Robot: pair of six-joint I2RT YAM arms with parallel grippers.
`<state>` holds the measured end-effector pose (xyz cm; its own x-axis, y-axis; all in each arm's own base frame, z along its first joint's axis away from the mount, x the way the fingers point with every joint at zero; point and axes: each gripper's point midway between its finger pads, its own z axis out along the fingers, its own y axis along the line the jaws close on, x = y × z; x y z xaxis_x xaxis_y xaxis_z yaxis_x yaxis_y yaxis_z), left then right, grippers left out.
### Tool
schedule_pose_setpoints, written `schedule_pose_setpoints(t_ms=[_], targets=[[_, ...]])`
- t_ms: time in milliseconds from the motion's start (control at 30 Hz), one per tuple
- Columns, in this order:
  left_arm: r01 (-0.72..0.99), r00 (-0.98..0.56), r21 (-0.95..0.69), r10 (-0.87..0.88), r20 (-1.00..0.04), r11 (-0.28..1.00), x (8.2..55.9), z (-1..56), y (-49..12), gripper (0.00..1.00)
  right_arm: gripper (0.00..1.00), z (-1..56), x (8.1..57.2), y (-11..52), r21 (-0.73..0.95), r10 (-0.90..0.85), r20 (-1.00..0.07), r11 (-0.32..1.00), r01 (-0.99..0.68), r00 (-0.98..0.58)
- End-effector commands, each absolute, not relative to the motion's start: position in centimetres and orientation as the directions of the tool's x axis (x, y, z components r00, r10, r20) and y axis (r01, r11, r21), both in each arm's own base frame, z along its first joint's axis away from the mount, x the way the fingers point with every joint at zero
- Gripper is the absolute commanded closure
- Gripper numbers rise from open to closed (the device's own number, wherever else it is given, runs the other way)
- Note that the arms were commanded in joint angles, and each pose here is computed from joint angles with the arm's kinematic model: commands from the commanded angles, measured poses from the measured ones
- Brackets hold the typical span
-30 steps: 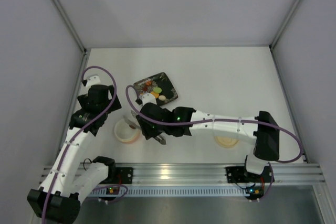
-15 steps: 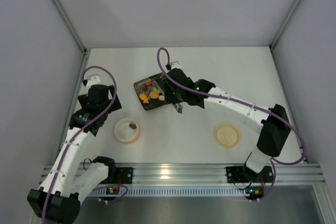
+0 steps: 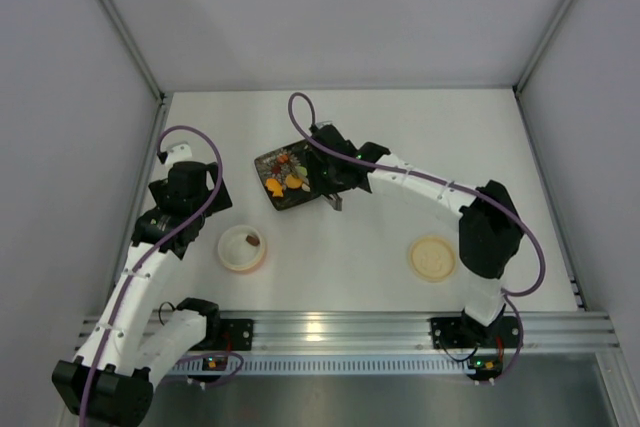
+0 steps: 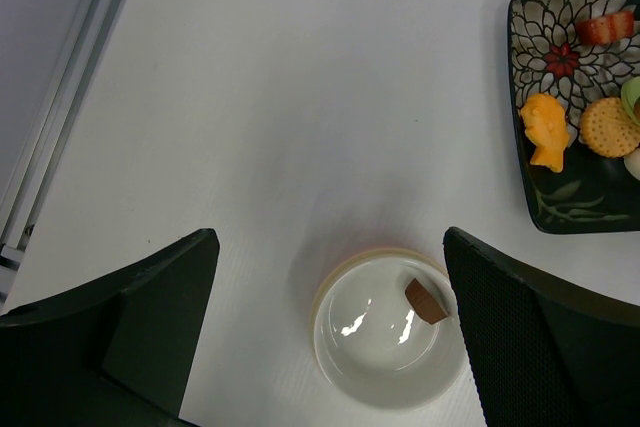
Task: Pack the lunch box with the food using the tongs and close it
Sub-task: Pick up the fake food from the plate.
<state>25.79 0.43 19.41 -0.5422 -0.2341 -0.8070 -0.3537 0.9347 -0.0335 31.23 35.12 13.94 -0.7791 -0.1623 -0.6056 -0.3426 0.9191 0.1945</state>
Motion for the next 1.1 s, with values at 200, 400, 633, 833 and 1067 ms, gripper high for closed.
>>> schedule_pose_setpoints(t_ms=[200,400,633,833,1067], targets=[[-0.348,-0.516,-0.049,-0.235,-0.824,0.936,26.1,20.3,0.4,0.01,0.51,14.5,33.1,35.9,0.23,-0.143,-0.612,0.909,-0.349,-0.778],[-0.344,-0.517,-0.051,-0.234,-0.823,0.938,26.1,20.3,0.3,0.01,0.52,13.9,33.7,35.9,0.247,-0.131,-0.596,0.909,-0.335,-0.793],[-0.344,-0.516,-0.052,-0.235,-0.824,0.938,26.1,20.3,0.4,0.01,0.54,13.5,34.0,35.8,0.281,-0.116,-0.579,0.901,-0.331,-0.807],[-0.344,-0.514,-0.053,-0.235,-0.825,0.938,26.1,20.4,0.3,0.01,0.64,13.4,34.0,35.9,0.306,-0.106,-0.57,0.892,-0.331,-0.814],[-0.344,-0.513,-0.053,-0.235,-0.826,0.938,26.1,20.4,0.3,0.01,0.71,14.7,34.0,35.6,0.309,-0.094,-0.59,0.891,-0.332,-0.802]])
